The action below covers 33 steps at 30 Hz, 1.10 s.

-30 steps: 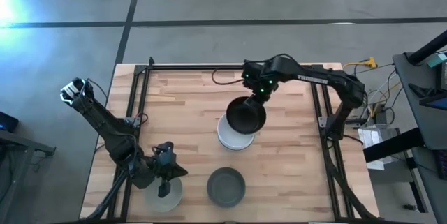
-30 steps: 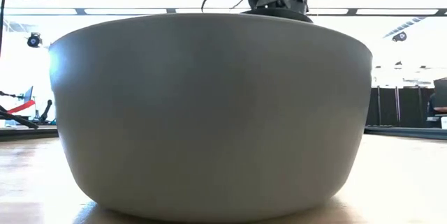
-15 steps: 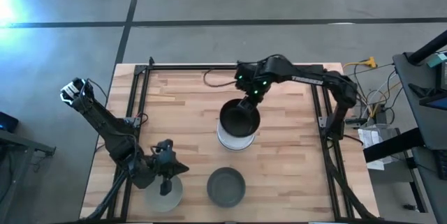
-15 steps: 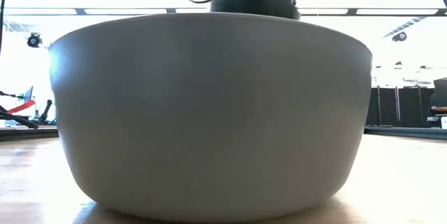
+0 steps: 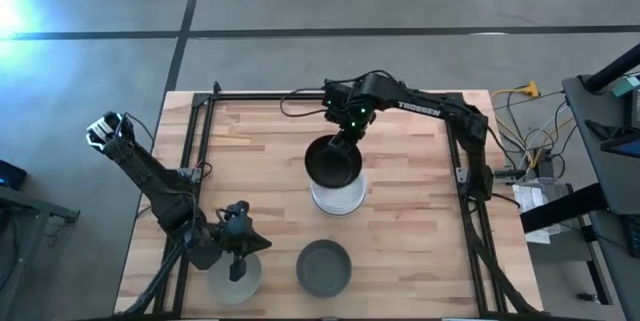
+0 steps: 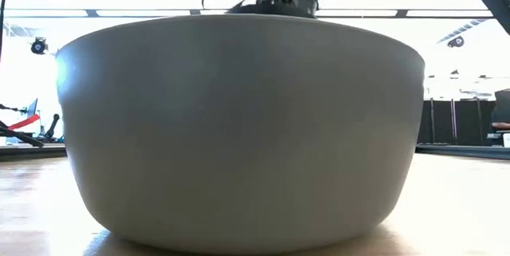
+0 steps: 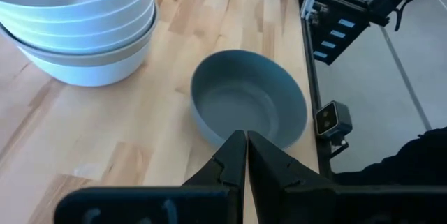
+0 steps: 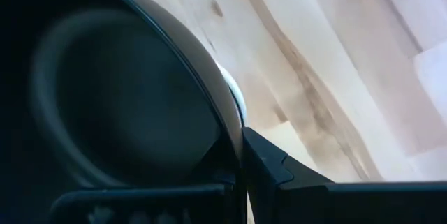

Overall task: Nest bowls inside each other
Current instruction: Stack the black bowl on top of the white bowl

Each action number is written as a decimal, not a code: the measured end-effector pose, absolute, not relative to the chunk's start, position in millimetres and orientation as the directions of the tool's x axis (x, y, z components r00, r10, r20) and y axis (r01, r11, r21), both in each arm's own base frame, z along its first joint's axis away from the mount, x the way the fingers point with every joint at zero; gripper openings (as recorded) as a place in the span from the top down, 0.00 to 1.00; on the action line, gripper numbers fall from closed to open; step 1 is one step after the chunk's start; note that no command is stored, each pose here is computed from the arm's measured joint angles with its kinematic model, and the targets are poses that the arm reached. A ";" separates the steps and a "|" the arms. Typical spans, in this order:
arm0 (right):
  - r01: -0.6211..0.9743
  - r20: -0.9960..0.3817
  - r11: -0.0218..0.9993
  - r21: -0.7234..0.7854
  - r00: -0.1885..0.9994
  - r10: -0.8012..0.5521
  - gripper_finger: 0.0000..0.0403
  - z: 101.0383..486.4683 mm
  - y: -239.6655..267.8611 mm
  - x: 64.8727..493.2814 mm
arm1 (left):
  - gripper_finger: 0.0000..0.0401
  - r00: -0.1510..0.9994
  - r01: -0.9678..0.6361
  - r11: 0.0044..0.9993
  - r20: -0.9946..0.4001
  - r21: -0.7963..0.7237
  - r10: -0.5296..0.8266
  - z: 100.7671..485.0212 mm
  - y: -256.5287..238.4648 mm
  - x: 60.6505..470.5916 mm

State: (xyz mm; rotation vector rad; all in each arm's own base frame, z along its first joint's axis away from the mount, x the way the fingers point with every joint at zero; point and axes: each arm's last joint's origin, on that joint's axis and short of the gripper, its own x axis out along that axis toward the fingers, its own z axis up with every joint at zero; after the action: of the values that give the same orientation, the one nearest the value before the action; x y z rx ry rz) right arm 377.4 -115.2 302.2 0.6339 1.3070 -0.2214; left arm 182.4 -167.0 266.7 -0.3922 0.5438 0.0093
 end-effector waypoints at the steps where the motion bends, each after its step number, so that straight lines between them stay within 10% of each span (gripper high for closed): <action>1: 0.487 -0.940 0.816 0.312 0.284 0.190 0.98 308.5 -112.5 375.5 | 1.00 0.858 -0.111 0.926 -0.505 -0.362 -0.094 266.6 -166.9 182.4; 33: 0.494 -0.965 0.829 0.261 0.165 0.205 0.93 273.8 -65.1 373.4 | 1.00 0.839 -0.080 0.938 -0.531 -0.338 -0.120 256.3 -166.1 180.8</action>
State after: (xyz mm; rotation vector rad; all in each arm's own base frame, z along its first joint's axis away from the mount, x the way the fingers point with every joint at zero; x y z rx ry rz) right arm 373.4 -65.1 273.8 0.6079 1.4146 -0.2249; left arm 180.8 -166.1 256.3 -0.3596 0.5787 -0.0212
